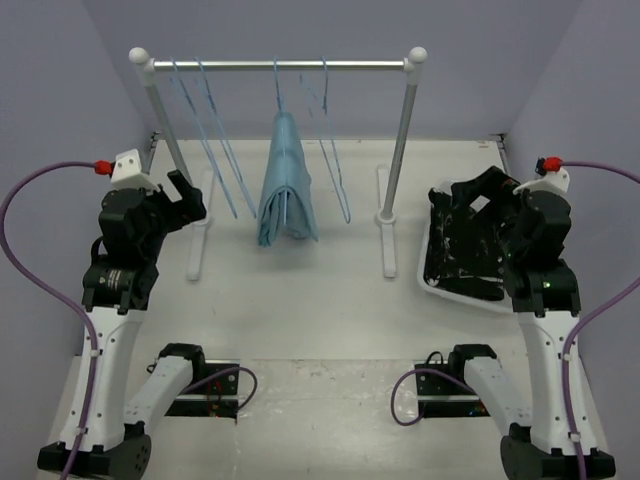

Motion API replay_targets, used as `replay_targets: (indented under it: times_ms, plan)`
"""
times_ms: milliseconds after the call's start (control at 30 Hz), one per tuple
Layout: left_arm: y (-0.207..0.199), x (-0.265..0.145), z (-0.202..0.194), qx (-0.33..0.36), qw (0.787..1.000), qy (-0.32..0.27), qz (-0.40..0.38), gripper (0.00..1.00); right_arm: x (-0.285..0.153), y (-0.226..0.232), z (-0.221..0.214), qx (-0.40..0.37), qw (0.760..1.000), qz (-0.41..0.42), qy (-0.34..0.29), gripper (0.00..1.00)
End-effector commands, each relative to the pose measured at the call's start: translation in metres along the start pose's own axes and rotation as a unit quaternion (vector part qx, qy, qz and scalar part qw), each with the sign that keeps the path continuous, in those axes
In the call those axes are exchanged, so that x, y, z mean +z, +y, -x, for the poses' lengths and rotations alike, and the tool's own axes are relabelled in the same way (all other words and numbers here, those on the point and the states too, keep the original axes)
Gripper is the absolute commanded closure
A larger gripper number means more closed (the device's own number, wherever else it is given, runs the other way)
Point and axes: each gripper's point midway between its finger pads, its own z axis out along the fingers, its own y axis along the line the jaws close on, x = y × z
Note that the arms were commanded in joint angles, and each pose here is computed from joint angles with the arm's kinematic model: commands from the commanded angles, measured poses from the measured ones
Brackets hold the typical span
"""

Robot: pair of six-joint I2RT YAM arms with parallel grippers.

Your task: Remove the trousers from the hanger

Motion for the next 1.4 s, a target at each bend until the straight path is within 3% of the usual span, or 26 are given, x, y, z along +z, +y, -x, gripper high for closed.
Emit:
replay_targets:
  times_ms: [0,133,333,500,700,933,1133,1367]
  plan:
    - [-0.014,-0.007,0.016,-0.001,1.000,-0.001,-0.029,0.00,-0.006,0.010,0.010,-0.011,0.999,0.030,-0.028,0.01]
    - [-0.051,-0.018,0.059,0.005,0.994,-0.026,-0.106,0.00,-0.008,0.013,0.018,-0.020,0.998,0.036,-0.042,0.01]
    - [-0.076,-0.047,0.127,0.019,0.984,-0.097,-0.146,0.00,-0.005,0.017,0.017,-0.027,0.998,0.041,-0.029,0.01]
    - [-0.143,-0.039,0.136,0.050,0.948,-0.053,-0.311,0.00,0.001,0.025,0.010,-0.035,0.998,0.061,0.001,0.01]
    - [-0.201,-0.028,0.135,0.067,0.928,-0.040,-0.365,0.00,0.001,0.025,0.009,-0.041,0.997,0.064,0.000,0.01]
    - [-0.229,0.015,0.115,0.077,0.938,-0.013,-0.338,0.00,0.002,0.021,0.011,-0.044,0.998,0.054,-0.006,0.01]
    - [-0.214,0.051,0.116,0.069,0.965,-0.028,-0.250,0.00,0.002,0.019,0.012,-0.046,0.998,0.049,-0.011,0.01]
    - [-0.249,0.061,0.098,0.083,0.953,-0.021,-0.292,0.01,0.006,0.018,0.013,-0.046,0.998,0.047,-0.016,0.01]
